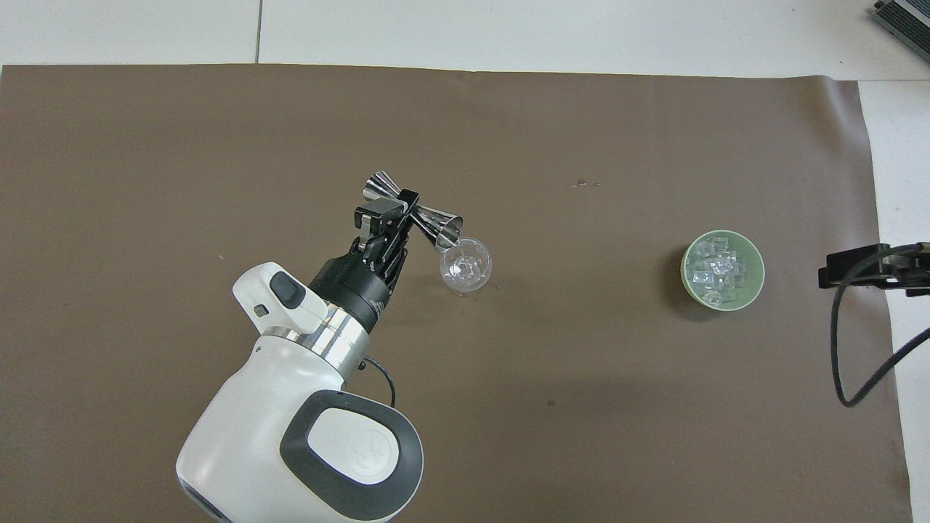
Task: Pour wine and add ice with both arms
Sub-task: 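Tilt the jigger with the left gripper to pour into the clear glass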
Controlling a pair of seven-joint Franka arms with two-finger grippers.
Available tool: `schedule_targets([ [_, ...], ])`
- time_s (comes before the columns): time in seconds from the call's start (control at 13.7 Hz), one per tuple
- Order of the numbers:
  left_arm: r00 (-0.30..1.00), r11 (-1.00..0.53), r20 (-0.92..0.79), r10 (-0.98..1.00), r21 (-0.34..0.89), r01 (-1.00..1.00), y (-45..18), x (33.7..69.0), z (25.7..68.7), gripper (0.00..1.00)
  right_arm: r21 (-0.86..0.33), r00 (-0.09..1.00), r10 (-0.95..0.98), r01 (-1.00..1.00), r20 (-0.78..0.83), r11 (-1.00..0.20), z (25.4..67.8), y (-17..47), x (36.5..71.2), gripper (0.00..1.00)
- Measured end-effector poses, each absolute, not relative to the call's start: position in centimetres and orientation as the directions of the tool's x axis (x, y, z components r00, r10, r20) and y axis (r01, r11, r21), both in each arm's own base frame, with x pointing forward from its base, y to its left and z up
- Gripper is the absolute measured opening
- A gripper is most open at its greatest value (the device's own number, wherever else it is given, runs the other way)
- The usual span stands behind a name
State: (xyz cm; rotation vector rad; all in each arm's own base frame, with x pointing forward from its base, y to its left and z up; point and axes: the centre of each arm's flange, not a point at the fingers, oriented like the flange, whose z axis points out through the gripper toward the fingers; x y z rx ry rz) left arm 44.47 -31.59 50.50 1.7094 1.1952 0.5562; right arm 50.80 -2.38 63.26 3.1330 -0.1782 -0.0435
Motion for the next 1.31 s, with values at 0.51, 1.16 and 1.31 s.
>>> schedule_targets([
  [0.51, 0.479, -0.182, -0.033, 0.877, 0.900, 0.396, -31.99, 44.89, 51.30, 0.22, 0.005, 0.993, -0.113, -0.113, -0.027, -0.994, 63.26, -2.38, 50.80, 1.00],
  [1.16, 0.541, -0.371, 0.171, 0.824, 0.884, 0.285, -31.98, 45.17, 51.18, 0.22, 0.005, 0.993, -0.113, -0.113, -0.027, -0.994, 63.26, -2.38, 50.80, 1.00],
  [1.31, 0.548, -0.402, 0.210, 0.810, 0.879, 0.257, -31.99, 45.25, 51.53, 0.22, 0.005, 0.993, -0.113, -0.113, -0.027, -0.994, 63.26, -2.38, 50.80, 1.00],
])
